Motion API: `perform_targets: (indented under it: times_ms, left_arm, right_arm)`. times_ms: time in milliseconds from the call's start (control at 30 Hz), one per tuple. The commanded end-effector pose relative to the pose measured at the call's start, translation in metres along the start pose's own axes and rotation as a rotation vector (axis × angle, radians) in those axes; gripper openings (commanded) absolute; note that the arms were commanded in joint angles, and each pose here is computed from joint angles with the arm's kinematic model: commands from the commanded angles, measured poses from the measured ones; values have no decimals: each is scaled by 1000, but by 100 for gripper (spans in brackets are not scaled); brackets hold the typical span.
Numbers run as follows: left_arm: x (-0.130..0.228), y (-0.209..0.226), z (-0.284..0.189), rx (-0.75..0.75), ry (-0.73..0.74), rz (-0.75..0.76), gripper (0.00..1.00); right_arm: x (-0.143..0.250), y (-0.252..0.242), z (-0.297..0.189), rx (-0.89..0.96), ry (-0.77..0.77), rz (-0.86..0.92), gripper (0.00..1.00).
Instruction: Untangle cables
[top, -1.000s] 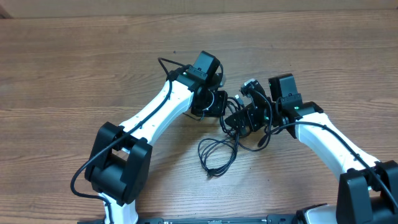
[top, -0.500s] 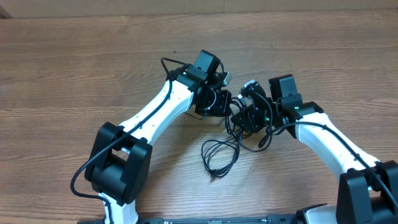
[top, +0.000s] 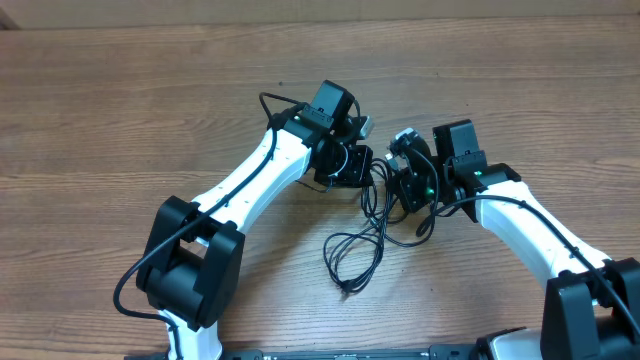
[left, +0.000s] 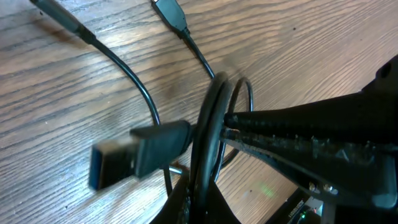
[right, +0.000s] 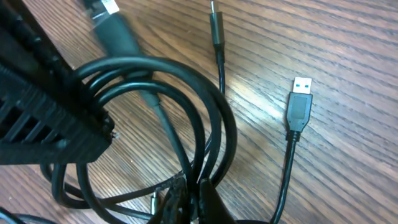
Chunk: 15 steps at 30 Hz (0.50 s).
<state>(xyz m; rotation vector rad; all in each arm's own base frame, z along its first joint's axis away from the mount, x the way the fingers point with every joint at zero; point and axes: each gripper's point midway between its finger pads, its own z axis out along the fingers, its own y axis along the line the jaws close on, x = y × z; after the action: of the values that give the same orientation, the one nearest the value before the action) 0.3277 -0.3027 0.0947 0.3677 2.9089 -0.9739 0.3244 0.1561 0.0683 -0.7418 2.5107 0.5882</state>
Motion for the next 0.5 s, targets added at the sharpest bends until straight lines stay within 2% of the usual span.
perform_targets:
  times_ms: [0, 167, 267, 367, 467]
  left_arm:
    - [-6, -13, -11, 40, -27, 36, 4]
    - [-7, -12, -11, 37, -32, 35, 5]
    - [-12, 0, -11, -34, -62, -39, 4]
    - [-18, 22, -14, -153, -113, -175, 5]
    - [-16, 55, -22, -319, -185, -408, 4]
  right_arm:
    - [1, 3, 2, -19, 0, -6, 4]
    - [3, 4, 2, -20, 7, 0, 4]
    - [7, 5, 2, -24, 22, 26, 4]
    - [12, 6, 2, -31, 44, 76, 4]
    - [25, 10, 0, -40, 95, 142, 4]
